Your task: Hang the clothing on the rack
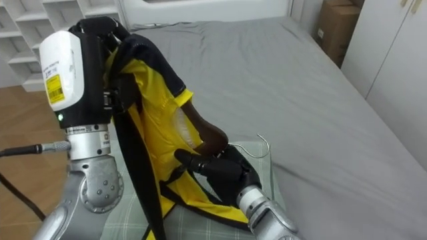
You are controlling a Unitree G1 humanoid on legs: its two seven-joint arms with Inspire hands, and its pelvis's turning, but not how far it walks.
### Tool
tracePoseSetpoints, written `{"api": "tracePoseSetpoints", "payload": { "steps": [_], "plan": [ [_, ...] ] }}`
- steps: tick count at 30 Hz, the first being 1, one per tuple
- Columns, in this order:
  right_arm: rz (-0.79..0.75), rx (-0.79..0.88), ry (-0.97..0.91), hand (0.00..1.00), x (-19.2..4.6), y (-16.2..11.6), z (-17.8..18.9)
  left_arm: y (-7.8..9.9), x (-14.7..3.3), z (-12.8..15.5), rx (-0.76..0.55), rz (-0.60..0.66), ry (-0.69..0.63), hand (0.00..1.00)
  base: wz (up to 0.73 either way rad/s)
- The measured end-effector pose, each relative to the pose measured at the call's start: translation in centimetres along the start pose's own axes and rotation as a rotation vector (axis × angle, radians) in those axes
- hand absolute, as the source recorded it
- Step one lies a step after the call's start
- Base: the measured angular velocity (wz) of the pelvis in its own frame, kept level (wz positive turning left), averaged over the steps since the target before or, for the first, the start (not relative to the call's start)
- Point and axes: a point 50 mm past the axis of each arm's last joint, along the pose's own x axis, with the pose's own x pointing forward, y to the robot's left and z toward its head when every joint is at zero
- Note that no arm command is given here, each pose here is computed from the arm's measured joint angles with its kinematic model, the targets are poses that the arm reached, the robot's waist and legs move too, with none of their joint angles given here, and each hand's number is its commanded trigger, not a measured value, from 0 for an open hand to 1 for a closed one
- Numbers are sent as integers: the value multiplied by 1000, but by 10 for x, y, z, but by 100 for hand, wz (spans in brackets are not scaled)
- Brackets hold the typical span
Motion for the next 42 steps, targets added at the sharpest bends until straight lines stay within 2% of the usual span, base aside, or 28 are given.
{"api": "tracePoseSetpoints", "payload": {
  "steps": [13,14,15,17,22,34,42],
  "plan": [
    [-35,-18,-42,0,12,11,16,-2,-1,1,-5,6,32,100,0],
    [-36,-15,-42,21,12,11,16,-2,-1,1,-2,5,38,100,0],
    [-41,-13,-44,58,13,11,16,-3,-1,1,-3,4,44,100,-3],
    [-52,-15,-48,100,14,13,18,-3,0,2,-6,4,45,100,-2],
    [-52,-35,-86,100,22,23,32,-2,4,4,-10,24,34,100,0],
    [-58,-48,-86,100,21,21,32,-2,6,4,-8,-1,27,100,1],
    [-78,-156,-74,100,19,15,32,-8,2,12,-46,-58,-20,100,0]
  ]
}}
